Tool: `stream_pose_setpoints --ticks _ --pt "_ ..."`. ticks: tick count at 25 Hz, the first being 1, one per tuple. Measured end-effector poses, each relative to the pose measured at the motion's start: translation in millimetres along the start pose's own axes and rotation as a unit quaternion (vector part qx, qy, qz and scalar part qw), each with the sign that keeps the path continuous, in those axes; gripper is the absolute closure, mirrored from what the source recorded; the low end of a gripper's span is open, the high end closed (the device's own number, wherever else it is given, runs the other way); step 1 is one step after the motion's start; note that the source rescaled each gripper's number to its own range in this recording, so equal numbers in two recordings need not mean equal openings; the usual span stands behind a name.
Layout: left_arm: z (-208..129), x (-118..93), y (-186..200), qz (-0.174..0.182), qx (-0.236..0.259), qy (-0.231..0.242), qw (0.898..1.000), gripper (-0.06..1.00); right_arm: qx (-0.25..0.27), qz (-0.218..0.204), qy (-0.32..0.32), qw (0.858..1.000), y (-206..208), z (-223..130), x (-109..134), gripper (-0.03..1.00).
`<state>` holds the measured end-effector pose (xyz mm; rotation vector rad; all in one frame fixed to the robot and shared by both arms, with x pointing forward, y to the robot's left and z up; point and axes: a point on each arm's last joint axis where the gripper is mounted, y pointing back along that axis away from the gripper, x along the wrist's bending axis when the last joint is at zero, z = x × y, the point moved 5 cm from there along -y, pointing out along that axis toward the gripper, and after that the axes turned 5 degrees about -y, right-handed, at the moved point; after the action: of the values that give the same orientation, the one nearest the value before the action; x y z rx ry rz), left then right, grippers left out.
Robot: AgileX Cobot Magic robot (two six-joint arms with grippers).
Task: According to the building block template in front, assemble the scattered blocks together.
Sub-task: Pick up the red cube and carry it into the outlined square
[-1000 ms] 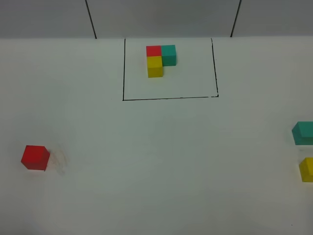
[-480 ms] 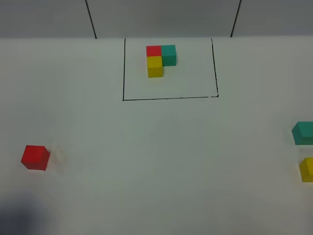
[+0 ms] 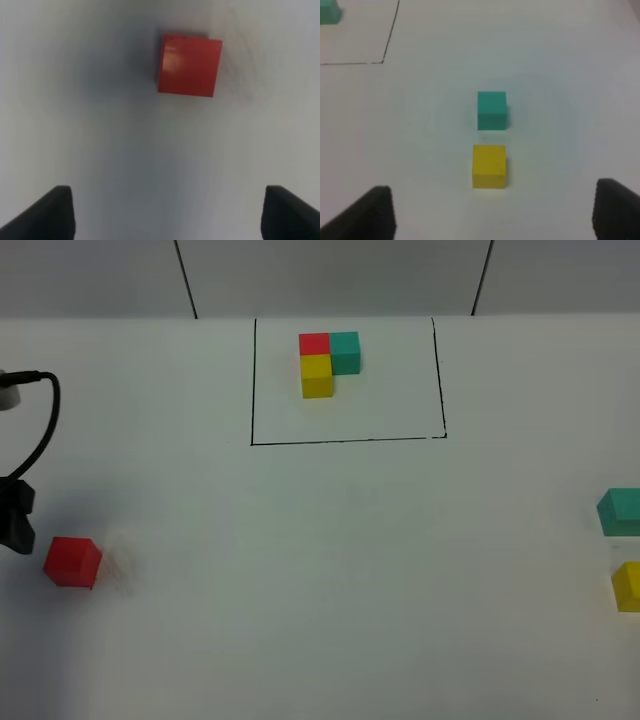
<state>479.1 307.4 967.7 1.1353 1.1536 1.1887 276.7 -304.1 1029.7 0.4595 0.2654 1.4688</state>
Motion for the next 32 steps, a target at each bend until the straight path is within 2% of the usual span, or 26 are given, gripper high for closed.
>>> stream_pose_setpoints --ticks 2,5,8,16,21,24,32 --pt "4.7 -1.5 -18.9 -0.004 0.037 -0.006 0.999 0.26 0.0 0.0 0.0 1.0 0.0 0.0 0.0 0.33" --pt "9.3 -1.3 -38.0 0.007 0.065 -0.012 0.998 0.26 0.0 0.0 0.0 1.0 0.0 0.0 0.0 0.33" --pt "18.5 2.0 -47.4 0.021 0.05 -0.004 0.999 0.26 0.0 0.0 0.0 1.0 0.0 0.0 0.0 0.33" --pt "35.6 -0.4 -69.7 0.019 0.025 -0.003 0.999 0.26 0.0 0.0 0.0 1.0 0.0 0.0 0.0 0.33" --pt "40.6 -20.1 -90.3 0.016 0.034 -0.033 0.999 0.26 0.0 0.0 0.0 1.0 0.0 0.0 0.0 0.33" --pt "39.9 -26.7 -100.7 0.018 0.047 -0.029 0.998 0.26 0.0 0.0 0.0 1.0 0.0 0.0 0.0 0.33" --pt "39.7 -15.3 -106.4 0.059 0.056 -0.014 0.997 0.26 0.0 0.0 0.0 1.0 0.0 0.0 0.0 0.33"
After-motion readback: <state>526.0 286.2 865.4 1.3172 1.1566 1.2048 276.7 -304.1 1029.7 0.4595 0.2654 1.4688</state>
